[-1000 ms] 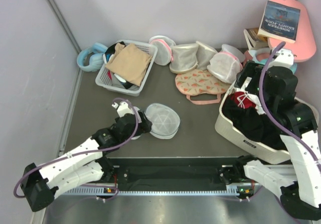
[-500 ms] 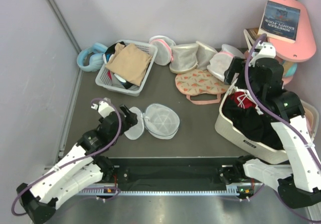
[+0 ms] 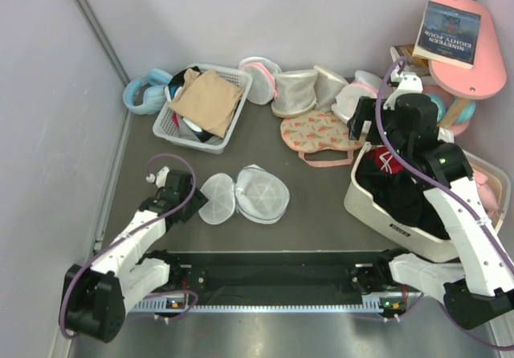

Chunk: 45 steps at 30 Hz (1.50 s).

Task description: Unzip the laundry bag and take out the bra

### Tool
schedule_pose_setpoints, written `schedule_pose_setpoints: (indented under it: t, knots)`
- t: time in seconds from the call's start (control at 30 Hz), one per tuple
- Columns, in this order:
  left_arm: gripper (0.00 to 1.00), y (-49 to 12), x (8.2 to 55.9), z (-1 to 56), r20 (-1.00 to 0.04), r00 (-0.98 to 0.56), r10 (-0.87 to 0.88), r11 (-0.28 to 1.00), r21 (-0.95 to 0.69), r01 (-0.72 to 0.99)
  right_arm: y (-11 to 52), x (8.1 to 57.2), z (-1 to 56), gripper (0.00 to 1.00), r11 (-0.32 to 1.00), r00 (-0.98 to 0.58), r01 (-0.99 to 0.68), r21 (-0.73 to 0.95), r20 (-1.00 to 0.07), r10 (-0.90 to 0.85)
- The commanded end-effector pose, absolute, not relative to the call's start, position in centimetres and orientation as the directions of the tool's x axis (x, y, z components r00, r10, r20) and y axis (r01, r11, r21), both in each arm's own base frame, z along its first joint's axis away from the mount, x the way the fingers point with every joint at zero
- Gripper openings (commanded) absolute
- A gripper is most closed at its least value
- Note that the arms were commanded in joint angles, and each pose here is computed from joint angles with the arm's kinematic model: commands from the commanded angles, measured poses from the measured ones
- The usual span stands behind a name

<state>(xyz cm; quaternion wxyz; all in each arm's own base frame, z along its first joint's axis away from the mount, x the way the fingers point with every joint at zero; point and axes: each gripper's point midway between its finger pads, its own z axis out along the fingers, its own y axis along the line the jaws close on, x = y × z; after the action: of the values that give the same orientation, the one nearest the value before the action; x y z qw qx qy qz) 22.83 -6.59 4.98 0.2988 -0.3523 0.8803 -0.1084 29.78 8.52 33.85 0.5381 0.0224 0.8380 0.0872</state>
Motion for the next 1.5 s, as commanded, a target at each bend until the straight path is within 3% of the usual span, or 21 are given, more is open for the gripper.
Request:
schedule_pose_setpoints:
  t: [0.0,0.4,0.5,0.53,0.57,0.77,1.1,1.47]
  knots:
    - [0.59,-7.8,23.7,3.8,-0.412,-0.598,-0.688,0.725,-0.437,-0.532,8.8,30.5,35.2,0.90,0.979,-0.368,-0.080,0.189,-0.918,0.147]
    - [0.44,-7.1,22.7,1.7,-0.387,-0.625,-0.678,0.735,-0.359,-0.575,9.6,31.1,33.7,0.90,0.977,-0.404,-0.107,0.185,-0.906,0.128]
    - [0.48,-6.7,23.0,3.3,-0.427,-0.599,-0.678,0.735,-0.373,-0.566,9.8,31.1,33.3,0.90,0.976,-0.412,-0.109,0.187,-0.902,0.127]
    - [0.57,-6.2,22.5,3.6,-0.434,-0.595,-0.676,0.736,-0.358,-0.575,9.8,31.1,33.2,0.90,0.976,-0.417,-0.113,0.186,-0.901,0.123]
    - [0.58,-5.9,22.6,4.2,-0.453,-0.584,-0.674,0.737,-0.357,-0.574,9.9,31.1,33.2,0.90,0.975,-0.418,-0.115,0.189,-0.900,0.126]
    - [0.59,-4.1,22.3,6.3,-0.525,-0.521,-0.673,0.727,-0.342,-0.595,10.3,31.3,32.5,0.90,0.971,-0.432,-0.122,0.204,-0.892,0.133]
    - [0.44,-4.7,21.6,3.9,-0.466,-0.572,-0.675,0.729,-0.304,-0.613,10.5,31.4,32.6,0.90,0.971,-0.435,-0.131,0.201,-0.892,0.126]
    - [0.38,-5.4,21.2,1.5,-0.419,-0.606,-0.676,0.733,-0.293,-0.614,10.3,31.2,32.8,0.90,0.972,-0.426,-0.126,0.198,-0.896,0.127]
